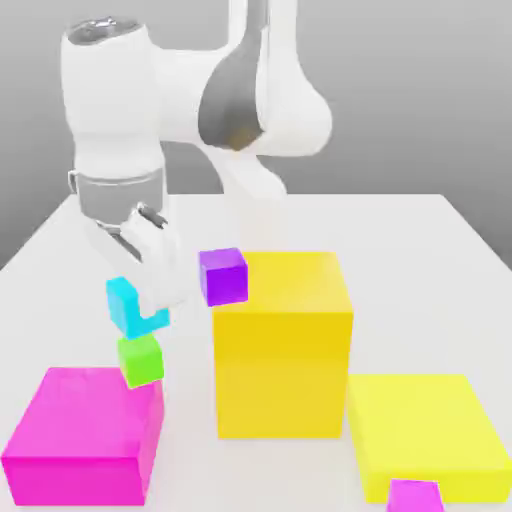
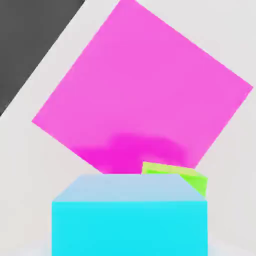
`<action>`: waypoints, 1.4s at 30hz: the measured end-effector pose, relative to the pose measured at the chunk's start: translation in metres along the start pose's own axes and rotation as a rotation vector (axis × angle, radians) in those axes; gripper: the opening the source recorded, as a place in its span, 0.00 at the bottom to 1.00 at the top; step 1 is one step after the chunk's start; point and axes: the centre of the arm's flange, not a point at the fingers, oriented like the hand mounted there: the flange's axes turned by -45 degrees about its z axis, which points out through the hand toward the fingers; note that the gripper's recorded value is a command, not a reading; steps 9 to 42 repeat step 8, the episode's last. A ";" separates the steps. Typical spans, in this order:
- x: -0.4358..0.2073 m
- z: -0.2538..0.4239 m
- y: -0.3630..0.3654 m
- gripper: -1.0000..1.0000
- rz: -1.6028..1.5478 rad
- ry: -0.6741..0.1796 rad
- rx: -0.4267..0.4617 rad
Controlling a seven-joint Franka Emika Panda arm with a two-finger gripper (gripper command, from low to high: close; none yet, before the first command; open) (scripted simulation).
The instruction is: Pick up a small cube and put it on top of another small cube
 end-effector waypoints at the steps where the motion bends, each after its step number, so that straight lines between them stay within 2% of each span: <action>1: 0.000 0.009 0.002 0.00 0.011 0.000 0.000; 4: 0.000 0.044 0.005 0.00 0.021 0.000 0.000; 5: -0.001 0.052 0.006 1.00 0.021 0.000 0.000; 42: -0.001 0.052 0.006 1.00 0.021 0.000 0.000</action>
